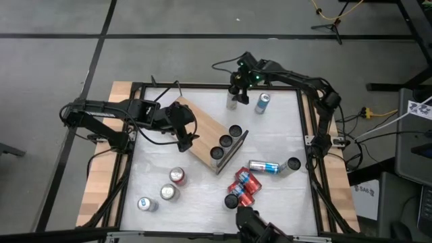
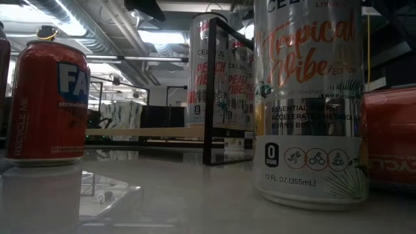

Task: Place canned beverage on shelf
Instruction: Put the top left white-yellow soda can on the shelf

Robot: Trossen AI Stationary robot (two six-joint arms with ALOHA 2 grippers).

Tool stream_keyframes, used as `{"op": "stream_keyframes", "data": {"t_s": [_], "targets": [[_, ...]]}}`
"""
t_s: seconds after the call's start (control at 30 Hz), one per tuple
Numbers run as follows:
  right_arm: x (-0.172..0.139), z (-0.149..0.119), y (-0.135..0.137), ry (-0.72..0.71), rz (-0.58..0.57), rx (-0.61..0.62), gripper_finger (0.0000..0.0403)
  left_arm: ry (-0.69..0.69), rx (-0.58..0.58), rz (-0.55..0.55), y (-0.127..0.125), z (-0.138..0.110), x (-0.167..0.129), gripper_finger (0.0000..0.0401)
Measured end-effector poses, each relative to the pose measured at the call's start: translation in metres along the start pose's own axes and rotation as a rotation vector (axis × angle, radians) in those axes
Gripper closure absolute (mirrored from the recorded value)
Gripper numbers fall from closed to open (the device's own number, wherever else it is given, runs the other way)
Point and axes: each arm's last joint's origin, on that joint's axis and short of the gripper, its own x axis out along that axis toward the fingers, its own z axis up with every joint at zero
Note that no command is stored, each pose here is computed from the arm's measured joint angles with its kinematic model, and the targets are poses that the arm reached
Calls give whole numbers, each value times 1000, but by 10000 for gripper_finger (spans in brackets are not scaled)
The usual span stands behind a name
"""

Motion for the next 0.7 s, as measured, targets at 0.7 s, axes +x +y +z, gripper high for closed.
{"op": "stream_keyframes", "data": {"t_s": [0.7], "targets": [[4,2,3,41,-53,50,55,-11,0,26,1,0,0,79]]}}
